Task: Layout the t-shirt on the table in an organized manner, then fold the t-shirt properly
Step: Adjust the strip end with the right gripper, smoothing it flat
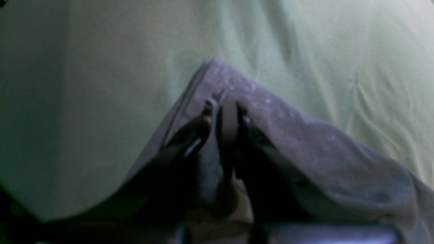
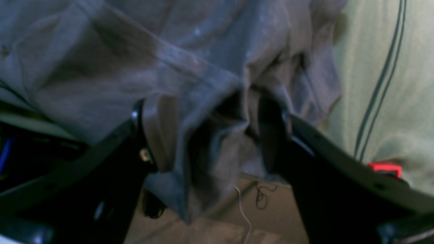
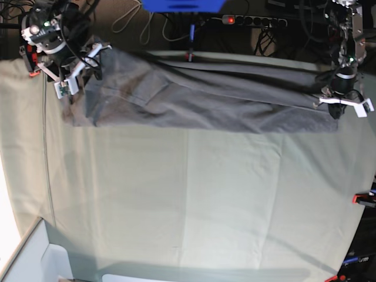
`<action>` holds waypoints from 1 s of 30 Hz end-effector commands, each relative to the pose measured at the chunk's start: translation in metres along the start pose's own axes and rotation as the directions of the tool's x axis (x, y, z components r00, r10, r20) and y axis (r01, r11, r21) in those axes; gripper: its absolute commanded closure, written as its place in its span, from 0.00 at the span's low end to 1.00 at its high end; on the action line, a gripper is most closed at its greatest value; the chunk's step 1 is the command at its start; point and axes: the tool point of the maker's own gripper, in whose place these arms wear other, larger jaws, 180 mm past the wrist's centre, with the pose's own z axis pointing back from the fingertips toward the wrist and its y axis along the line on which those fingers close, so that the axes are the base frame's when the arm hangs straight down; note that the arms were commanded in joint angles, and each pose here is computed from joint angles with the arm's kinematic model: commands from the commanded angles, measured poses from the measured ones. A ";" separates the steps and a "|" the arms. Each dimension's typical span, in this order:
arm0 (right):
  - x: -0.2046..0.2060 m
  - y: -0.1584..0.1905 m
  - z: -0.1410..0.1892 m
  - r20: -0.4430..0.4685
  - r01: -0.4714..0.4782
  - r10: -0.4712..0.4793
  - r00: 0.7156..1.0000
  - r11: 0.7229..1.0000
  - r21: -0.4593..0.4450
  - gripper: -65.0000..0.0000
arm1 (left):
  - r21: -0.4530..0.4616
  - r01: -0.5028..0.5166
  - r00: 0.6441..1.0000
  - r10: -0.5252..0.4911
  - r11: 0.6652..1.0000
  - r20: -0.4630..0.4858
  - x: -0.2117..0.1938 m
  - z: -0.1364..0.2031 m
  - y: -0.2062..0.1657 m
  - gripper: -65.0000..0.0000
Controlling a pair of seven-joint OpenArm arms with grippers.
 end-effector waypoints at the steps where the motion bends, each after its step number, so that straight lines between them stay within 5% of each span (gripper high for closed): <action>1: 0.011 0.001 0.002 0.040 -0.013 0.012 0.999 1.000 0.006 0.42 | -0.007 0.013 0.998 -0.013 1.000 0.060 0.021 -0.003 -0.001 1.00; 14: 0.016 0.000 -0.001 0.050 -0.010 0.010 0.999 1.000 0.006 0.43 | -0.008 0.012 0.998 -0.012 1.000 0.061 0.022 -0.004 -0.001 1.00; 21: 0.016 0.000 -0.002 0.050 -0.010 0.010 0.999 1.000 0.008 0.57 | -0.008 0.012 0.998 -0.011 1.000 0.063 0.022 -0.004 -0.002 1.00; 30: 0.005 0.004 -0.012 0.021 0.019 -0.019 1.000 0.999 0.029 0.57 | -0.008 0.012 0.998 -0.011 1.000 0.063 0.022 -0.004 -0.002 1.00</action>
